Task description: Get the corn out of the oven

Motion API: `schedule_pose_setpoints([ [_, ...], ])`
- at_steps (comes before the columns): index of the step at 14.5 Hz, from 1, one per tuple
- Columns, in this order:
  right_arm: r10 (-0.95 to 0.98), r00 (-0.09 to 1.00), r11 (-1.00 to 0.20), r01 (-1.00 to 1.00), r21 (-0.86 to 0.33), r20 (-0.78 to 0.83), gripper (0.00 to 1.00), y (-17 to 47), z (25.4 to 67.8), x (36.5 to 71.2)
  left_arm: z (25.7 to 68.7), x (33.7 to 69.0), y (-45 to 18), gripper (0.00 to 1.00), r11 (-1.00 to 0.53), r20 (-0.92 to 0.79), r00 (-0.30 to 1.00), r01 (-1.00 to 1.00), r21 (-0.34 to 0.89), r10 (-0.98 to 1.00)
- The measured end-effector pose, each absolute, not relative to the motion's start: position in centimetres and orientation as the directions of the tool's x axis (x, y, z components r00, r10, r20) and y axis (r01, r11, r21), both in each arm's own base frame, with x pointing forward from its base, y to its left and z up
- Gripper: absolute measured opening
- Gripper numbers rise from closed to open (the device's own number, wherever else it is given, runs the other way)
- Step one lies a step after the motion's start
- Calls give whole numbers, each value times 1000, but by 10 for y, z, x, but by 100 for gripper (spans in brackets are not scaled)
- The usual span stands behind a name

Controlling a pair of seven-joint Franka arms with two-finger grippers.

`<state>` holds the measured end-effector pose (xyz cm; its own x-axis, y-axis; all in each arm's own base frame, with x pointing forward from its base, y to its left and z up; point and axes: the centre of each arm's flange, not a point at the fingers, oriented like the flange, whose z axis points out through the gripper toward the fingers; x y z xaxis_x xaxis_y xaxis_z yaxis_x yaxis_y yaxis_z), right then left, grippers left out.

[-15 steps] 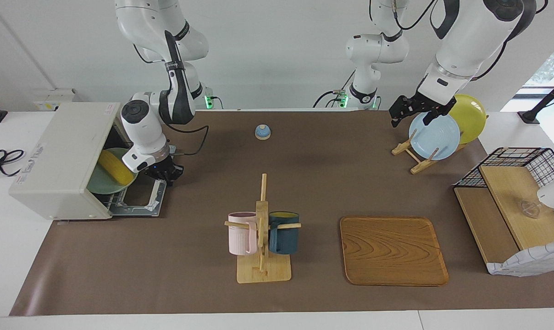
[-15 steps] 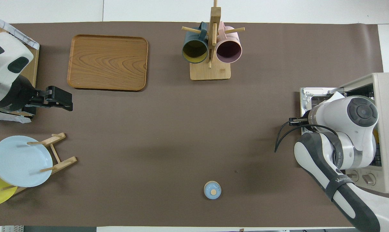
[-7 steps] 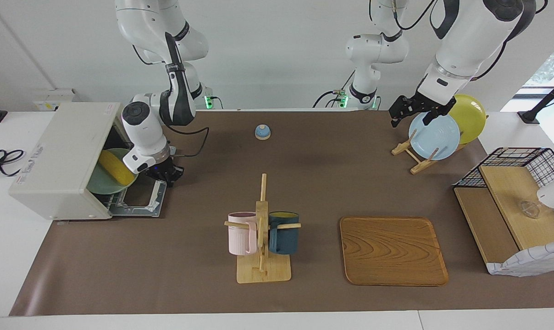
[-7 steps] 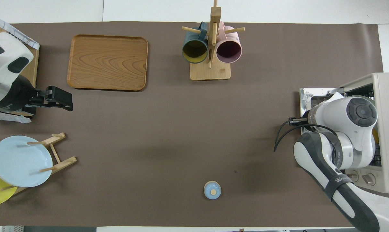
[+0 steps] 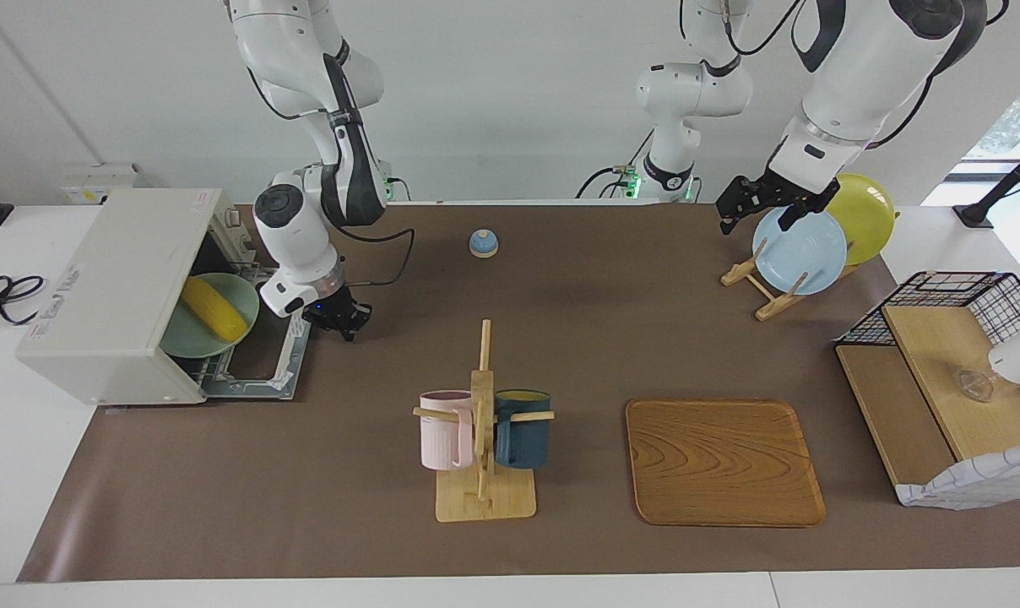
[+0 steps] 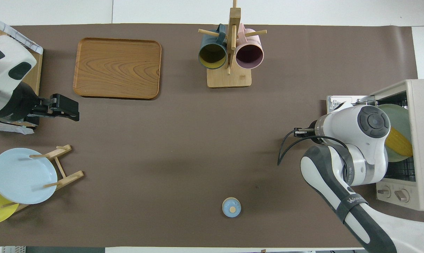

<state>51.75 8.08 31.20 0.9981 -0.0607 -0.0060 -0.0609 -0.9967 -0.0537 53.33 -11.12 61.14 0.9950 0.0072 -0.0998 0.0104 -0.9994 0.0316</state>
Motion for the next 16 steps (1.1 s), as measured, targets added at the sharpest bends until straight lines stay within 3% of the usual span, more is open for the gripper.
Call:
schedule_pose_setpoints([
  [2, -50, 998, -998, -52, -37, -44, 1, 78, 337, 528, 611, 533, -111, 100, -999, -100, 995, 10, 32, 7],
  [3, -37, 998, -999, -38, -7, -57, 7, 71, 353, 533, 611, 533, -111, 100, -999, -100, 995, 10, 32, 7],
  [7, -15, 996, -990, -2, 139, -89, 48, 34, 414, 544, 611, 533, -111, 100, -999, -100, 995, 10, 32, 7],
  [8, -24, 995, -989, -9, 148, -96, 55, 24, 418, 543, 611, 533, -111, 100, -999, -100, 995, 10, 32, 7],
  [16, -9, 988, -989, 14, 147, -154, 48, -32, 389, 529, 611, 533, -111, 100, -999, -100, 995, 10, 32, 7],
])
